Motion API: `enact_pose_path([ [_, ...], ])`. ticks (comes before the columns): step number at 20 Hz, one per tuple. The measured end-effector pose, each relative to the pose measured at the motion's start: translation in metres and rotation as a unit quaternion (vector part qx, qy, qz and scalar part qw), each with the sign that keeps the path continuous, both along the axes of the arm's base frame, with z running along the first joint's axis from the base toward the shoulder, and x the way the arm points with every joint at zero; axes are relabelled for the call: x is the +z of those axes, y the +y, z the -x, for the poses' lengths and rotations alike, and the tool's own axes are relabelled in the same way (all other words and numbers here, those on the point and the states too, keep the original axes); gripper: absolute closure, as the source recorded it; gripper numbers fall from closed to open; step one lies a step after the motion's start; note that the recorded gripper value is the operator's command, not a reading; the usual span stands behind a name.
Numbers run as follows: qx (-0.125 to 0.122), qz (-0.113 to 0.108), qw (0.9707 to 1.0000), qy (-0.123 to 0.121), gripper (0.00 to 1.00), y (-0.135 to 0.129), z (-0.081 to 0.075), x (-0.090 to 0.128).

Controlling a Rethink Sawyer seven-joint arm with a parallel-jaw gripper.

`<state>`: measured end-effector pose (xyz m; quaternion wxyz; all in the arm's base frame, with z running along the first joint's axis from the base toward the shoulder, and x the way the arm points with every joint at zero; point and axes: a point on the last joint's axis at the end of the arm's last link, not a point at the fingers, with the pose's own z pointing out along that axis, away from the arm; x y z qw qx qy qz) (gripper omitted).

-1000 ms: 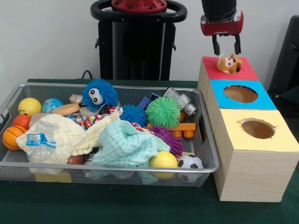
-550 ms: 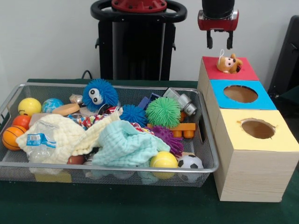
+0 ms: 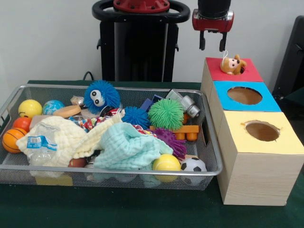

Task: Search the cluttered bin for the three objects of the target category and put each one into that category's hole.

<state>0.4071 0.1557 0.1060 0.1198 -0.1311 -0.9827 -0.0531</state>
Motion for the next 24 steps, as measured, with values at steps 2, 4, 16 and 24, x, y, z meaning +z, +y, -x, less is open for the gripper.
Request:
enact_pose_path([
  [2, -0.004, 0.002, 1.0000, -0.008, 0.00, -0.004, -0.003, -0.001],
  [4, -0.017, 0.008, 0.9994, -0.028, 0.00, -0.014, -0.012, -0.002],
  [16, -0.061, 0.011, 0.9920, -0.110, 0.00, -0.037, -0.049, -0.005],
  [24, -0.065, -0.002, 0.9917, -0.111, 0.00, -0.024, -0.053, -0.004],
])
